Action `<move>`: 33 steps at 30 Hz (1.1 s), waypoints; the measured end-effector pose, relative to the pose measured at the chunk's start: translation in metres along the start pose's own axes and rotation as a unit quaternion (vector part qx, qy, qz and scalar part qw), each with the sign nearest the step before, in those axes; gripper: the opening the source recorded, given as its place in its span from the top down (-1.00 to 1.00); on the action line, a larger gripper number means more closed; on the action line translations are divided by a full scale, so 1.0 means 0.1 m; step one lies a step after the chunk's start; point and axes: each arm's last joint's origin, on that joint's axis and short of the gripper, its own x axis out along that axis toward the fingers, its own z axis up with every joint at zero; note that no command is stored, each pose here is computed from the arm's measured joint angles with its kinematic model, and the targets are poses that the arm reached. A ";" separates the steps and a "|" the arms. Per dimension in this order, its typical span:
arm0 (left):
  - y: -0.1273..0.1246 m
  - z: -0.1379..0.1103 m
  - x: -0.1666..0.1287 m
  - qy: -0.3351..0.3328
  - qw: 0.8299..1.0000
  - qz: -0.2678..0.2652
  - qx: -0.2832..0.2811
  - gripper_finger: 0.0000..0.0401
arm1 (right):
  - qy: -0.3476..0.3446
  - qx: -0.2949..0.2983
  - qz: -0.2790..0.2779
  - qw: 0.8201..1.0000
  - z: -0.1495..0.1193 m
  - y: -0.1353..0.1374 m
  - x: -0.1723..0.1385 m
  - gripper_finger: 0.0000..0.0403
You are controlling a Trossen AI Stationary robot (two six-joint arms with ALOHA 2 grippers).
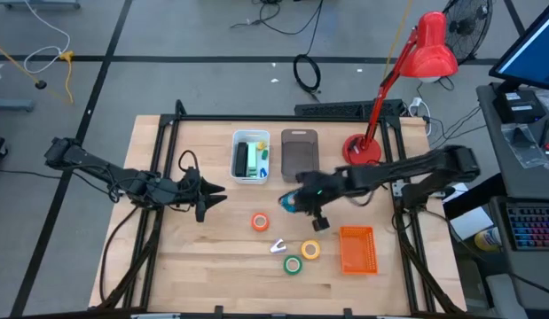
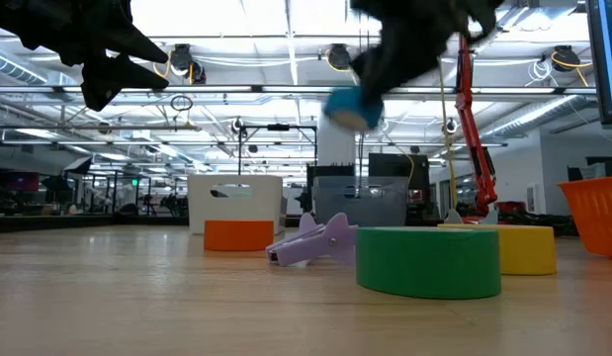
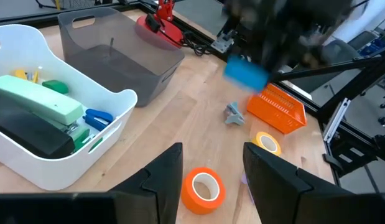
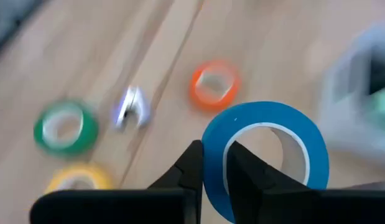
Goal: Pick and place Stapler, Stapler remover, tape
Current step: Put the blue tape into the black bin
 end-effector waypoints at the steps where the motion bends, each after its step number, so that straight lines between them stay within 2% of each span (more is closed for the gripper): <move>1: 0.00 0.00 0.00 0.000 1.000 0.000 0.000 0.15 | -0.023 0.002 -0.013 1.000 0.04 -0.04 -0.10 0.82; 4: 0.00 0.00 0.00 0.000 1.000 0.000 -0.001 0.15 | -0.087 0.016 -0.087 0.992 0.14 -0.22 -0.39 0.82; 8: 0.00 0.00 0.00 0.000 1.000 0.000 -0.004 0.15 | -0.134 0.040 -0.179 0.974 0.16 -0.51 -0.62 0.81; 13: 0.00 0.00 0.00 -0.001 1.000 0.000 -0.009 0.15 | -0.121 0.089 -0.231 0.961 0.01 -0.92 -0.63 0.81; 17: 0.00 0.00 0.00 -0.001 1.000 -0.001 -0.014 0.15 | -0.081 0.133 -0.231 0.960 -0.17 -1.14 -0.43 0.81; 20: 0.00 0.00 0.00 -0.001 1.000 -0.001 -0.015 0.15 | -0.055 0.155 -0.199 0.966 -0.28 -1.22 -0.23 0.81; 24: 0.00 0.00 0.00 -0.001 1.000 -0.001 -0.017 0.15 | -0.003 0.175 -0.184 0.967 -0.45 -1.29 -0.01 0.81; 33: 0.00 0.00 0.00 0.000 1.000 -0.001 -0.013 0.15 | 0.100 0.210 -0.158 0.959 -0.77 -1.36 0.18 0.81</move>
